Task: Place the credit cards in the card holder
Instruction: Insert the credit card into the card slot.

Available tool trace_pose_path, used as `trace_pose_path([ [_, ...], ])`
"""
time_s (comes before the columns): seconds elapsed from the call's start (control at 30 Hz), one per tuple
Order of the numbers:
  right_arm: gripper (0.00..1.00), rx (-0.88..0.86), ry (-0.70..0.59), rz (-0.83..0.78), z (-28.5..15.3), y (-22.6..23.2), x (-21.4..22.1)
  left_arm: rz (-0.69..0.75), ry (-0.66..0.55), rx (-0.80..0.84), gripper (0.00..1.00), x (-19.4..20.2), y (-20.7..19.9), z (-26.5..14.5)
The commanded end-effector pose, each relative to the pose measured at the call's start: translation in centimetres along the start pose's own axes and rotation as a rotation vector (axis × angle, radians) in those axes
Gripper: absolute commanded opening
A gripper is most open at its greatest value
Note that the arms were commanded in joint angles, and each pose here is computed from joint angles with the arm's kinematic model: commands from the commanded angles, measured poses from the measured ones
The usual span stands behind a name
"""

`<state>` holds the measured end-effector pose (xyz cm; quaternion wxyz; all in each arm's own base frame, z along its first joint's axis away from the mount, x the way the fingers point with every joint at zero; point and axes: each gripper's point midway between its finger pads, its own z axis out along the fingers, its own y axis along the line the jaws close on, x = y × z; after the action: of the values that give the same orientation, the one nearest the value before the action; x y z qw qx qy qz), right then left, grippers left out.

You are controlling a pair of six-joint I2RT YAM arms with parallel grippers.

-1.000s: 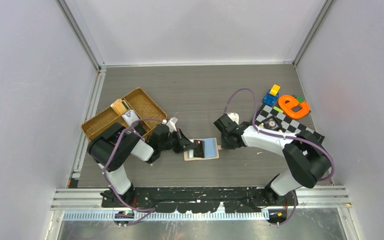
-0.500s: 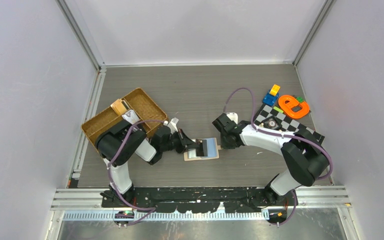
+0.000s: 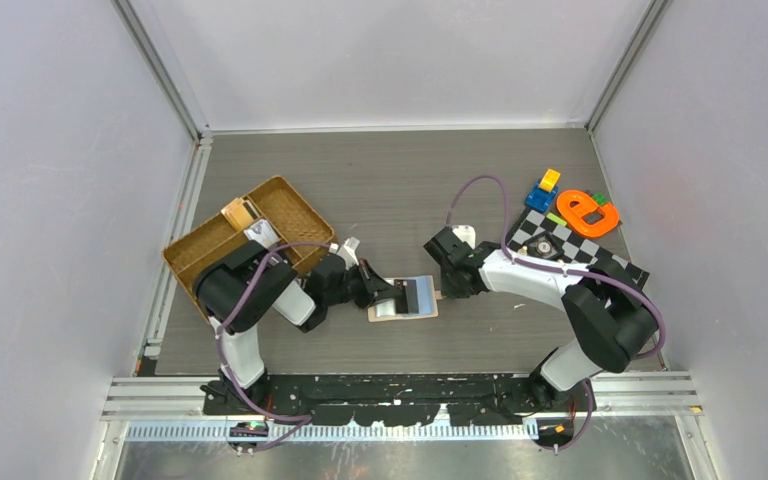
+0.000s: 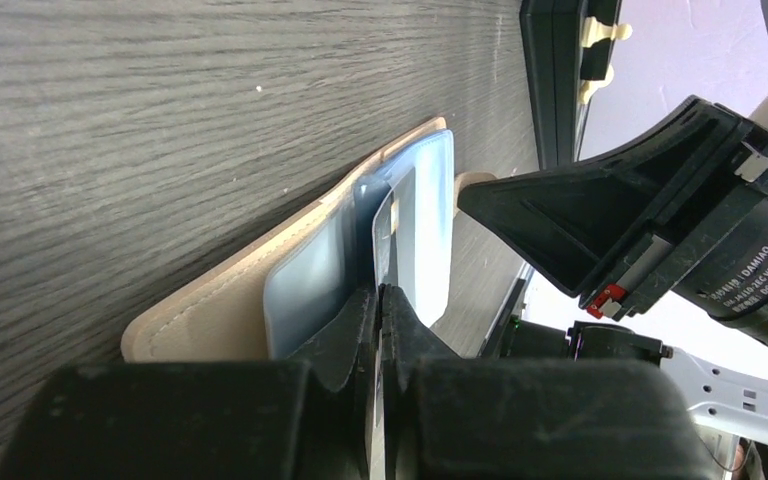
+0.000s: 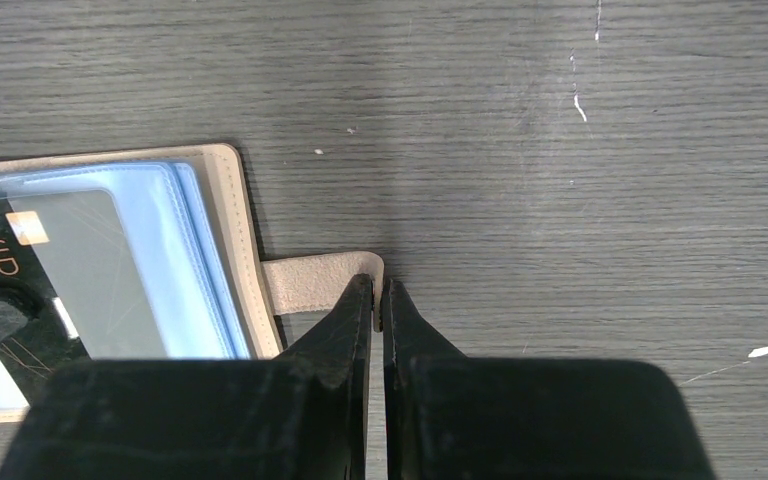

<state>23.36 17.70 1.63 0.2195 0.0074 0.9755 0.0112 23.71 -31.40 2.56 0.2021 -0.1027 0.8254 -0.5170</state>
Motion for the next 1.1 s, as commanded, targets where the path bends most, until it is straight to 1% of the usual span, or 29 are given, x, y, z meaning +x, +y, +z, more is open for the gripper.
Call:
trace_pose_path([
  [0.0, 0.01, 0.009, -0.027, 0.033, 0.2, 0.4, -0.4, 0.038, -0.002, -0.101, 0.05, 0.2, 1.9, -0.2],
  [0.2, 0.00, 0.037, -0.041, 0.031, -0.2, -0.4, -0.5, 0.119, 0.014, -0.179, 0.15, -0.3, 1.6, -1.0],
  [0.47, 0.00, 0.035, -0.038, 0.033, -0.1, -0.3, -0.4, 0.183, 0.034, -0.252, 0.35, -0.5, 1.5, -2.1],
  [0.57, 0.01, 0.031, -0.037, 0.033, -0.1, -0.2, -0.4, 0.203, 0.052, -0.265, 0.38, -0.2, 1.3, -2.2],
  [0.8, 0.01, 0.027, -0.032, 0.032, 0.0, -0.1, -0.4, 0.243, 0.098, -0.293, 0.38, 0.9, 0.7, -1.6],
  [1.07, 0.01, 0.016, -0.026, 0.032, 0.1, 0.1, -0.2, 0.247, 0.112, -0.260, 0.34, 1.0, 0.0, -0.4],
])
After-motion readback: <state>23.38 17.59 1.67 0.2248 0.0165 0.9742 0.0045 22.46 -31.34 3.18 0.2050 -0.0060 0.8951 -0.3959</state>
